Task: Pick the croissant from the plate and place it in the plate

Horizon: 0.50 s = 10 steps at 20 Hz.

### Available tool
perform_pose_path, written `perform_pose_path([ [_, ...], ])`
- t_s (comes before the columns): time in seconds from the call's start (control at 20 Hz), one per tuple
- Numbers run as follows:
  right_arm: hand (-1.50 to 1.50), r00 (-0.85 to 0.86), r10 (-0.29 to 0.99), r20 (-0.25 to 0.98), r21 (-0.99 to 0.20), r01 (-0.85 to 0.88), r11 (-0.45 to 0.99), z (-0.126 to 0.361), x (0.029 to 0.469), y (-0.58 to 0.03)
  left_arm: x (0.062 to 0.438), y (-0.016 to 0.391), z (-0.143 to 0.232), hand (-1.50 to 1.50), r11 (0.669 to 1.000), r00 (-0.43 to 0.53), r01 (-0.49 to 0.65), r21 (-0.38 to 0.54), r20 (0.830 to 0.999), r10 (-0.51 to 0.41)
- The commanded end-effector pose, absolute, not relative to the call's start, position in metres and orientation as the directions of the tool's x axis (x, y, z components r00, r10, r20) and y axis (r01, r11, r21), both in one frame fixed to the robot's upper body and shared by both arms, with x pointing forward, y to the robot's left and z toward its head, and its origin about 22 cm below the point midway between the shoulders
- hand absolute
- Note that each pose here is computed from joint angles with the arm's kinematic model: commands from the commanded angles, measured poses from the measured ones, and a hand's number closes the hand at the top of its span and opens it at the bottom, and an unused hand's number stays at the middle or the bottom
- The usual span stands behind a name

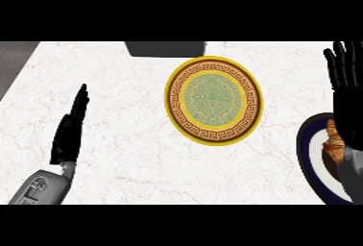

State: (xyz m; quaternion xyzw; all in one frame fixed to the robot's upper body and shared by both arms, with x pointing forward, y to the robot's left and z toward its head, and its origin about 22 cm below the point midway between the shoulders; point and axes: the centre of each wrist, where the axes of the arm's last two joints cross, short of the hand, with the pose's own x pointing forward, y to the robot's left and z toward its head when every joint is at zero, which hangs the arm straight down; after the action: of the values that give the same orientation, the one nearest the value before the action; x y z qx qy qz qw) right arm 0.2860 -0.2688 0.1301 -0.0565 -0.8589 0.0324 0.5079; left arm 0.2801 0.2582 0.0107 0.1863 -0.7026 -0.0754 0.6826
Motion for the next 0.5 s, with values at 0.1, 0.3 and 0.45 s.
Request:
perform_pose_path([
  [0.1, 1.5, -0.296, 0.152, 0.943, -0.125, 0.11, 0.986, 0.11, 0.302, -0.278, 0.261, 0.288, 0.002, 0.0, 0.947, -0.009, -0.113, 0.302, 0.952, -0.305],
  [0.3, 1.5, -0.144, 0.727, 0.671, -0.692, 0.231, 0.684, 0.112, 0.293, -0.348, 0.261, 0.273, 0.001, 0.0, 0.958, 0.015, -0.072, 0.278, 0.961, -0.278],
  [0.45, -1.5, -0.154, 0.557, 0.816, -0.395, 0.555, 0.732, 0.053, 0.286, -0.32, 0.247, 0.288, -0.011, 0.0, 0.979, 0.028, -0.026, 0.202, 0.979, -0.201],
])
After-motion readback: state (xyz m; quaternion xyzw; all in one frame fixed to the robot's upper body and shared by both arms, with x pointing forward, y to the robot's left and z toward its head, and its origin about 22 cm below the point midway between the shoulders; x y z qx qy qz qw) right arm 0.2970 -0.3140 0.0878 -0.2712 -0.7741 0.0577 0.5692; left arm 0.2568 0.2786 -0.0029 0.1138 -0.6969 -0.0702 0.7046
